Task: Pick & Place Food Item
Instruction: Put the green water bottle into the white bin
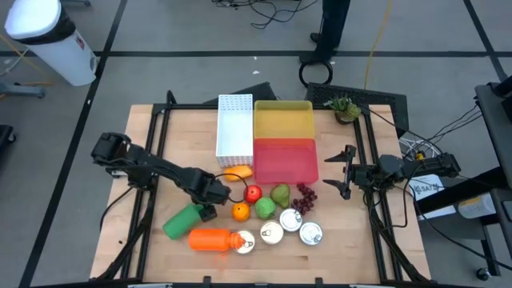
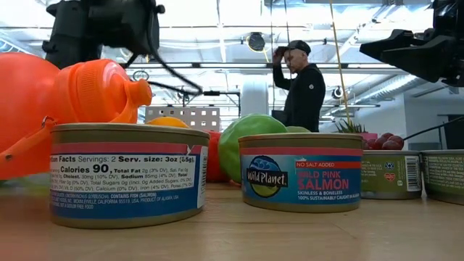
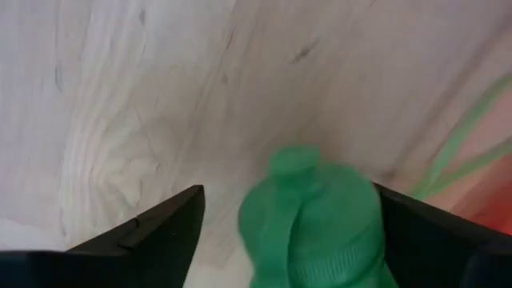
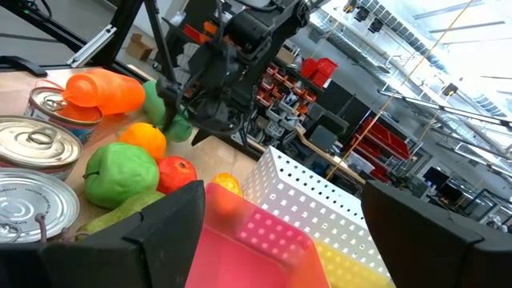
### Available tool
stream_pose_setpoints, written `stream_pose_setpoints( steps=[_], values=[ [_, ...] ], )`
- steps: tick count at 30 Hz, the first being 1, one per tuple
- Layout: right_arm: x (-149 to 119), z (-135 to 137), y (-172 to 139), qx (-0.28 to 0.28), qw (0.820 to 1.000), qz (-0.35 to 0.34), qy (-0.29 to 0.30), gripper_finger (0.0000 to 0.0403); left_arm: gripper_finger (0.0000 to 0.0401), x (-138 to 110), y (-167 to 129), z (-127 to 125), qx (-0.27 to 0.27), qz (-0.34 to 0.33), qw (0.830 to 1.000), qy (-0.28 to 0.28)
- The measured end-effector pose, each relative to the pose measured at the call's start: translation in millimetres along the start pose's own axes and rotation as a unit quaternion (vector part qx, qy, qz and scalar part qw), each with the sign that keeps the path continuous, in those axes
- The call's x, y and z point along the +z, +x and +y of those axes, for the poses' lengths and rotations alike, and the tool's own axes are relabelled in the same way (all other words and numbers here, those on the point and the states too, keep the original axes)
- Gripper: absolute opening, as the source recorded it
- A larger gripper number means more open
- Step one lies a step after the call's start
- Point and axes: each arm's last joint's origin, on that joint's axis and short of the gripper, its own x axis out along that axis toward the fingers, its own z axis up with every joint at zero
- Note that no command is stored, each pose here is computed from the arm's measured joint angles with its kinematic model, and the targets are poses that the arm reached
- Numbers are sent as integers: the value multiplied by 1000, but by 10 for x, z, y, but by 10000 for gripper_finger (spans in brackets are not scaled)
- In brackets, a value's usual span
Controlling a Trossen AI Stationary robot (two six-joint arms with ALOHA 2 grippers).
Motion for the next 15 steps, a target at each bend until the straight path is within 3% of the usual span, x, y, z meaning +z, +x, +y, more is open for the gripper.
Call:
stream_pose_setpoints(
  steps=[5,11,15],
  values=[
    [0,0,0,0,1000,0,0,315,244,9,27,27,6,15,1000,16],
    [0,0,0,0,1000,0,0,315,115,15,-127,102,-4,-20,1000,1],
    [0,0,0,0,1000,0,0,315,69,-22,-246,131,-23,-38,999,-10]
  ],
)
